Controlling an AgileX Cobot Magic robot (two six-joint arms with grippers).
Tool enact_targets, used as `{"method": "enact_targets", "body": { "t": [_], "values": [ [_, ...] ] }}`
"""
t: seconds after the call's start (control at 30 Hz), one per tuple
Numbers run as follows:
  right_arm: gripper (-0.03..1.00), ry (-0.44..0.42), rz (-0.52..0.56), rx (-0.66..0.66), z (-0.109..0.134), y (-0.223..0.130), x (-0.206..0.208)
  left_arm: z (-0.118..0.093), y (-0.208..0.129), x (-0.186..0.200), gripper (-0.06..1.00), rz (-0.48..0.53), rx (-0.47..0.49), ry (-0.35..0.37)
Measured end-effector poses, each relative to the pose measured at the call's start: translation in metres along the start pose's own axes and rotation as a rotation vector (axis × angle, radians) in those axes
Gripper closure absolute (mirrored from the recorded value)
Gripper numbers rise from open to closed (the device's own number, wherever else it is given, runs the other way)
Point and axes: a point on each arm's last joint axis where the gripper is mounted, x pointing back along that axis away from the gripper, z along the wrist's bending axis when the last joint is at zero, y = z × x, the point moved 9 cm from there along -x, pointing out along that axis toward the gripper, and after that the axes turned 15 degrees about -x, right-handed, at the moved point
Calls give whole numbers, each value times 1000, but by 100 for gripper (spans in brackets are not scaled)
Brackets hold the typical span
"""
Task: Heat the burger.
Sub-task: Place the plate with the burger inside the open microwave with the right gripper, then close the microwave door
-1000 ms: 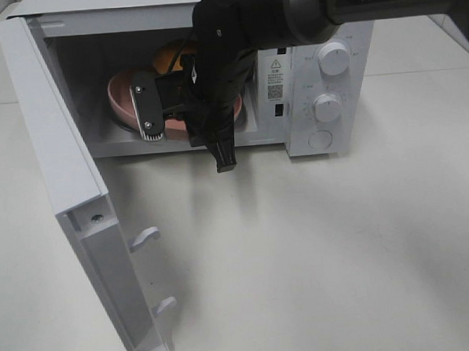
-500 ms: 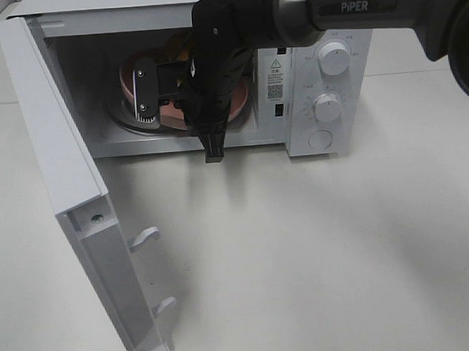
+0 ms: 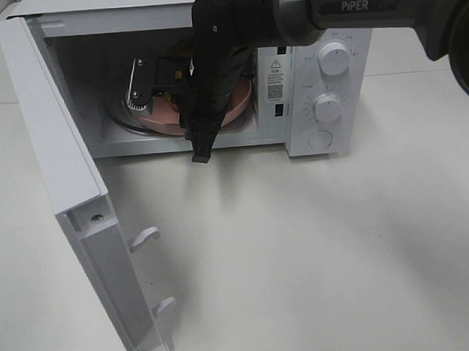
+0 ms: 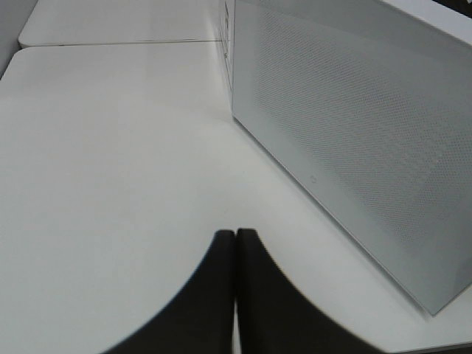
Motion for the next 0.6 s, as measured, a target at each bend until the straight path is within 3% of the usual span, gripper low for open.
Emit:
{"method": "enact_targets", "body": {
  "t": [0.2,0.6],
  "values": [
    [59,16,16,-100,3,-3,0,0,0,0,94,0,0,0],
    [32,15,30,-531,1,-2,11,0,0,0,94,0,0,0]
  ]
}}
